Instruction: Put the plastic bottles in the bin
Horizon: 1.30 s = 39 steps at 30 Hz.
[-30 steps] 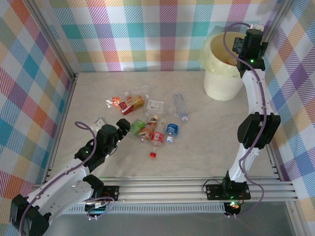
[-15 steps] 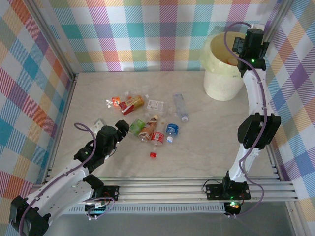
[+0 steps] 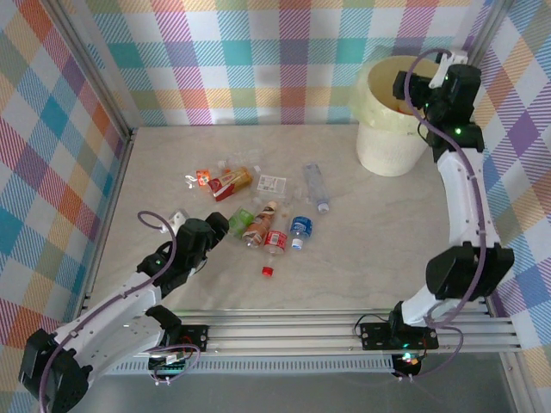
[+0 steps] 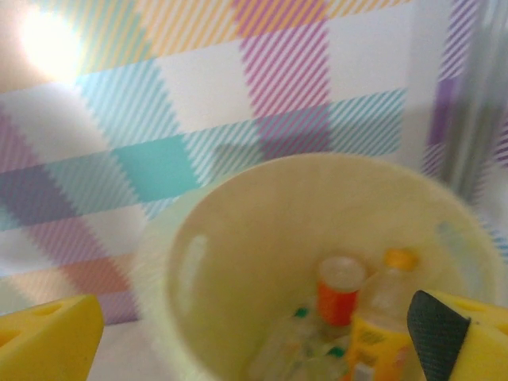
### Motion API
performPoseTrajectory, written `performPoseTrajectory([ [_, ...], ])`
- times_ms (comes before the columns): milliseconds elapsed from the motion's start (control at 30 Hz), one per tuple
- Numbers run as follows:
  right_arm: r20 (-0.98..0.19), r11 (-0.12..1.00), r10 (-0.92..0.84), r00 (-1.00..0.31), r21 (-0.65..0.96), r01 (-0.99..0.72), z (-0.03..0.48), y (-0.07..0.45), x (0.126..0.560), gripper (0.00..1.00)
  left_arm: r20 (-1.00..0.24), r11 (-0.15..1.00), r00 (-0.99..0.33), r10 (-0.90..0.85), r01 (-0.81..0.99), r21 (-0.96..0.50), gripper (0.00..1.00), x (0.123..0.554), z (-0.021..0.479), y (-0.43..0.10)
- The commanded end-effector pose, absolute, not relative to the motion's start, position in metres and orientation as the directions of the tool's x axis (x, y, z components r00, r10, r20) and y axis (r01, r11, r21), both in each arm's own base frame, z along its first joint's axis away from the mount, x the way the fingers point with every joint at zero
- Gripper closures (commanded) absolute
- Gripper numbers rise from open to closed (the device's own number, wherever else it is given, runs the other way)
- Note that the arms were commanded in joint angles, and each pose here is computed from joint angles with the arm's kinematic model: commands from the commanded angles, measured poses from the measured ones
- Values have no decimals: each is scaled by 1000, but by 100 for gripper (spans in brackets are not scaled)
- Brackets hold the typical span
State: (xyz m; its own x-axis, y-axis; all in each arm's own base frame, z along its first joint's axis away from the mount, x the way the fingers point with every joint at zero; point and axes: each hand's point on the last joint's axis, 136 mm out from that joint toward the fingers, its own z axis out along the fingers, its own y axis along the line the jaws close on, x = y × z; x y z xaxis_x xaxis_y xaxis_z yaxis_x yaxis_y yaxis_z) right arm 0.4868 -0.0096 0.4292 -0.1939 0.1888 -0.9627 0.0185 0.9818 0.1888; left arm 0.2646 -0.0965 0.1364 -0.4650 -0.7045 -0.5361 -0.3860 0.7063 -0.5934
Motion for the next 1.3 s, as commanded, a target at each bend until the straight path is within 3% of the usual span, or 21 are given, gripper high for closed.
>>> performPoseTrajectory([
  [0, -934, 926, 290, -207, 328, -185, 431, 36, 466, 0, -523, 701, -474, -709, -393, -595, 0, 269, 138, -99],
  [300, -909, 827, 211, -359, 362, -430, 378, 114, 403, 0, -514, 723, -515, -686, -401, -563, 0, 272, 129, -105],
  [600, -820, 738, 296, -489, 521, -428, 324, 141, 347, 0, -508, 796, -615, -603, -414, -442, 0, 282, 126, -105],
  [700, -813, 760, 274, -513, 510, -402, 311, 137, 339, 0, -500, 850, -702, -508, -314, -423, 0, 294, 129, -118],
  [867, -817, 782, 246, -522, 485, -391, 306, 133, 333, 0, -506, 952, -815, -282, -173, -251, 2, 311, 139, -125],
  [1267, -819, 798, 247, -518, 476, -371, 307, 129, 331, 0, -421, 995, -907, 19, 60, -85, 10, 356, 107, -155],
])
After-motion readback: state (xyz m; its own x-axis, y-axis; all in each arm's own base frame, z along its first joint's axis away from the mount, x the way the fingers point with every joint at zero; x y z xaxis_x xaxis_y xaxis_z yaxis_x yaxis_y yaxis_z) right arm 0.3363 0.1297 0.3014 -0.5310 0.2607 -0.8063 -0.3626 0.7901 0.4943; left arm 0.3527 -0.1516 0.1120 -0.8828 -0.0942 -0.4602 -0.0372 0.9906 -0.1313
